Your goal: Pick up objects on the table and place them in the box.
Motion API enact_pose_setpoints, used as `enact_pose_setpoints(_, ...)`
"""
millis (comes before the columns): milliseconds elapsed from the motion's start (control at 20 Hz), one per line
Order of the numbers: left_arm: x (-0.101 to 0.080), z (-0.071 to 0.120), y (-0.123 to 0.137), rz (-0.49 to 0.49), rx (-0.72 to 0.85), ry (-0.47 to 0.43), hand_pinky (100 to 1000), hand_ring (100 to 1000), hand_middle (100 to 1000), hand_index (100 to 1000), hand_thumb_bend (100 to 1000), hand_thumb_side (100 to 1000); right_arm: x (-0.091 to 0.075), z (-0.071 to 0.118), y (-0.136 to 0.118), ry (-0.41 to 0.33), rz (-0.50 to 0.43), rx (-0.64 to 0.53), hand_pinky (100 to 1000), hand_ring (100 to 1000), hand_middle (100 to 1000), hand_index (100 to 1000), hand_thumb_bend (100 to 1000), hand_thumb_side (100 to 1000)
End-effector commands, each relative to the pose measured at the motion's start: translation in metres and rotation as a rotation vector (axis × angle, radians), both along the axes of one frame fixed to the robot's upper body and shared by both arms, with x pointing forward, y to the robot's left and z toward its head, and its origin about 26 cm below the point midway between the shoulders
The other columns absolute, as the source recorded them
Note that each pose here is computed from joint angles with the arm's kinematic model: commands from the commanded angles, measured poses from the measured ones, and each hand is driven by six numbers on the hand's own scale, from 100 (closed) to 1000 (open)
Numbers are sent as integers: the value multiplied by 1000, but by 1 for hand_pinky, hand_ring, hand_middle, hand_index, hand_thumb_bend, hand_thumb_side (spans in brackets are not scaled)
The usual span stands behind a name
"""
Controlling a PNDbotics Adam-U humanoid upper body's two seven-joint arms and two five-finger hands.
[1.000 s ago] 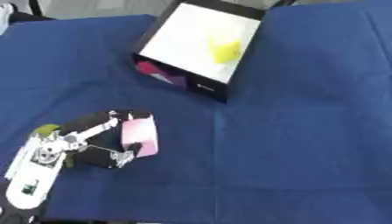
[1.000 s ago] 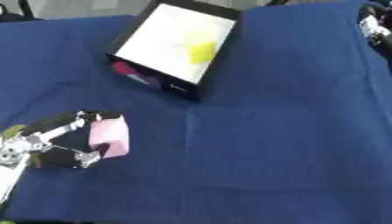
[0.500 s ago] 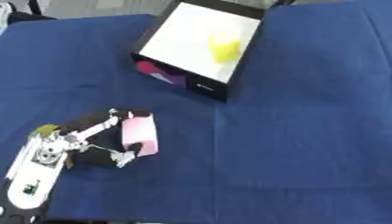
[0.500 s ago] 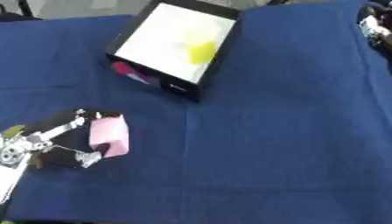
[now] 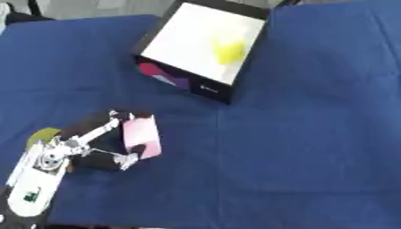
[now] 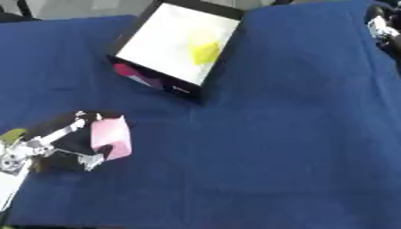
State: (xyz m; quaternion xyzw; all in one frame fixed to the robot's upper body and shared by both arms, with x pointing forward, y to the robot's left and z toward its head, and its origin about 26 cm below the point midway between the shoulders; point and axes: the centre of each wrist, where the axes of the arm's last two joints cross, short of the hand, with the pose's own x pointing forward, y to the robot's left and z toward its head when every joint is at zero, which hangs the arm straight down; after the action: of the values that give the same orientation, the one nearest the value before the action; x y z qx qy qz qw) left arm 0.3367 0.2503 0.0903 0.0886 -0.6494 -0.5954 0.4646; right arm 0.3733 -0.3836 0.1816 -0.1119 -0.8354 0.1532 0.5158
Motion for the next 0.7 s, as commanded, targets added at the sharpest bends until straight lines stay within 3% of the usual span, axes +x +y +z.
enact_pose_setpoints(50, -5, -17, 14, 55, 68, 43, 491, 352, 626, 848, 100, 100, -2, 17, -6, -37, -10, -20, 1000, 1000, 1000, 890, 100, 470)
enact_pose_setpoints(700, -8, 12, 25, 39, -37, -58, 440, 278, 574, 817, 100, 100, -3, 16, -7, -33, -19, -16, 1000, 1000, 1000, 892, 100, 470)
